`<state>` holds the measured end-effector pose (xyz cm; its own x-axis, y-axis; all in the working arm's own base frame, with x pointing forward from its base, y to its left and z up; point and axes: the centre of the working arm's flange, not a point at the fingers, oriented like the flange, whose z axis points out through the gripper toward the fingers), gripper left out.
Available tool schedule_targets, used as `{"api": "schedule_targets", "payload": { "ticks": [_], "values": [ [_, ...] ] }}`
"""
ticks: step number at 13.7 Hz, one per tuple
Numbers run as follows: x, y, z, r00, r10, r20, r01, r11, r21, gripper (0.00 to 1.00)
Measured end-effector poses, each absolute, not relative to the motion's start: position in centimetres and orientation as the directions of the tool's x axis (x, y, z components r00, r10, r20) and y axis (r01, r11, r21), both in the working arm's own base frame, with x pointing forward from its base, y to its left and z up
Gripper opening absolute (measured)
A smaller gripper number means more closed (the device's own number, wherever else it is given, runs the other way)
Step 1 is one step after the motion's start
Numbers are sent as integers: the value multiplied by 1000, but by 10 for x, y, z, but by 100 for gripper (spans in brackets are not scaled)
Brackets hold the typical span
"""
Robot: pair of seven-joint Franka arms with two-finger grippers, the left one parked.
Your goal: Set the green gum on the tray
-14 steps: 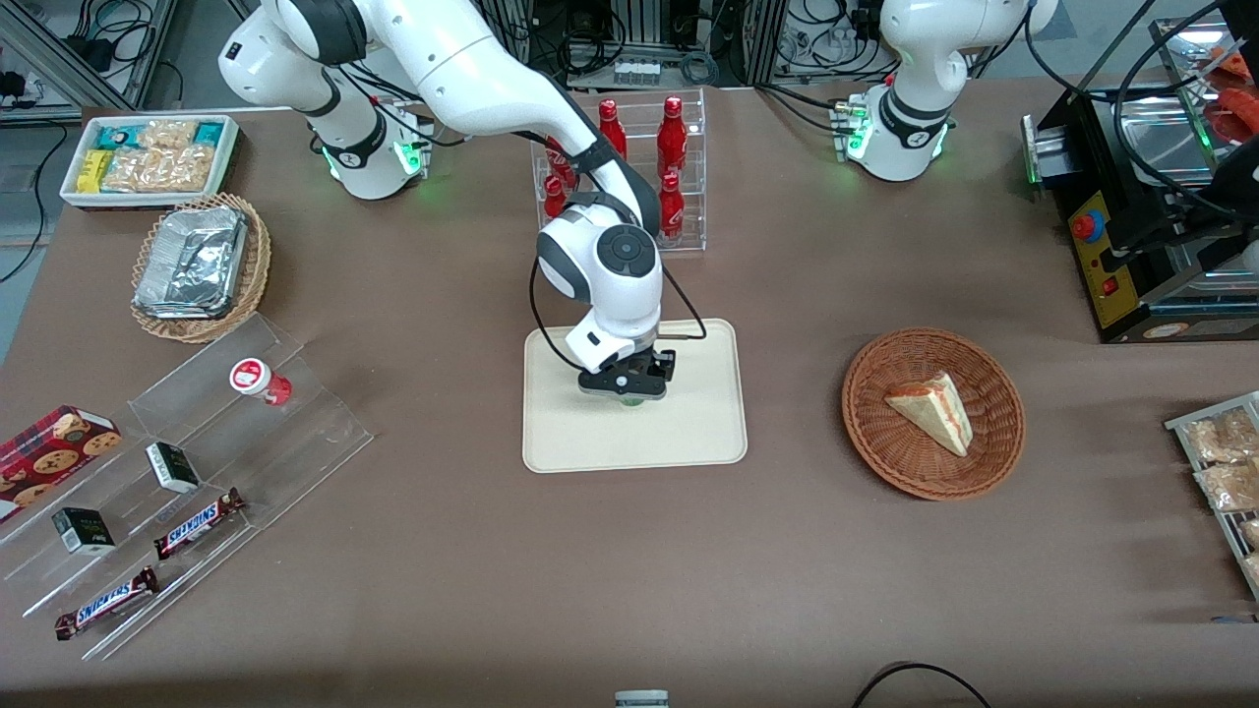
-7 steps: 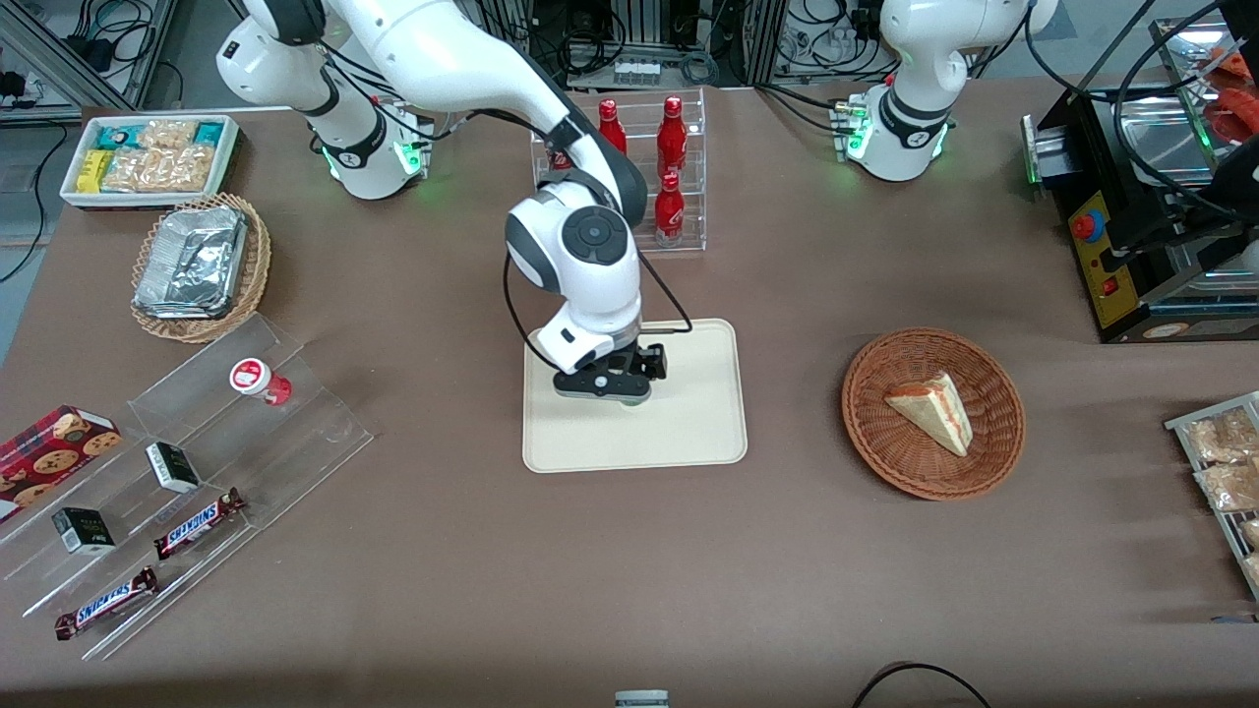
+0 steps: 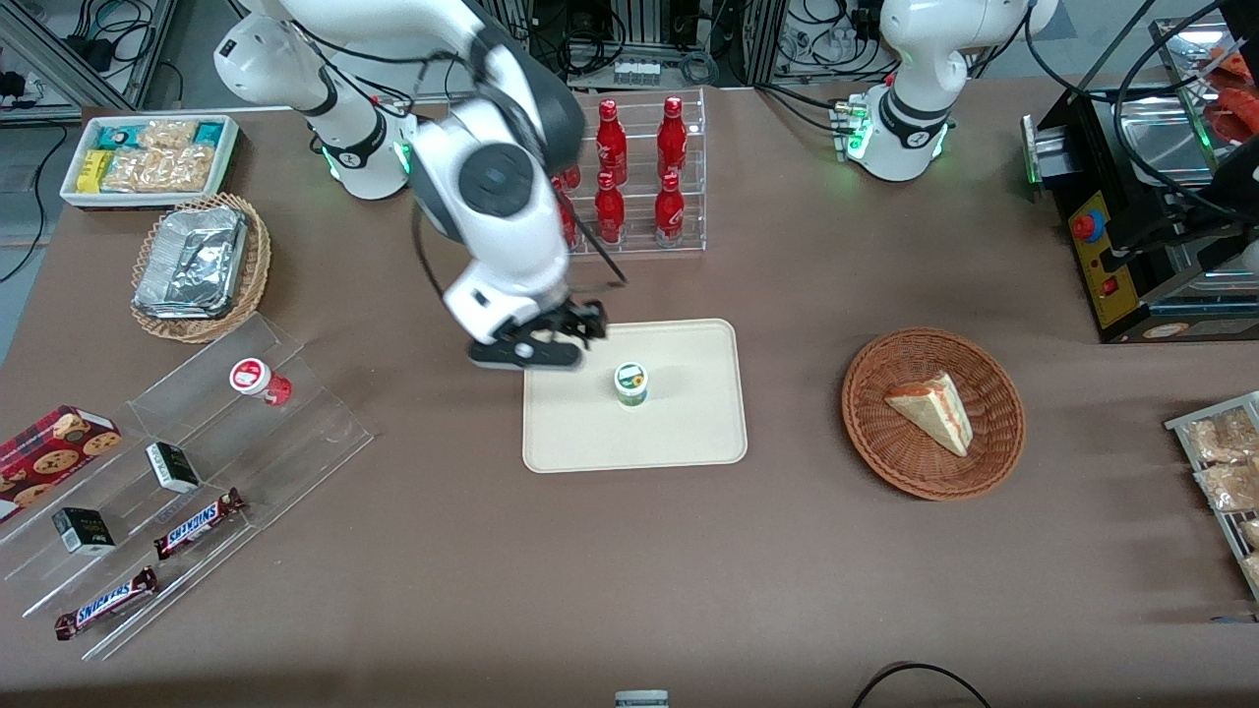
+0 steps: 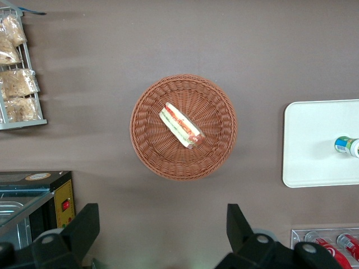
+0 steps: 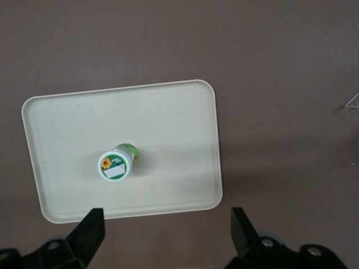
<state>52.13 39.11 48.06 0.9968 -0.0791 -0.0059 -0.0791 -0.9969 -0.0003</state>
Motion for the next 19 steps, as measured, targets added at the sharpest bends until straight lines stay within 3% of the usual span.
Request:
{"api": "schedule_targets", "payload": {
  "ticks": [4,8,13,19],
  "values": [
    [528,285,548,998,-19,-64,-21,-999,-24,100],
    [542,163,585,996,-17,-84,-22,-998,-59,100],
    [535,21,600,995,-49,-90,-58,-994,-98,100],
    [518,-75,604,994,-57,-97,-62,-997,-48,100]
  ]
}}
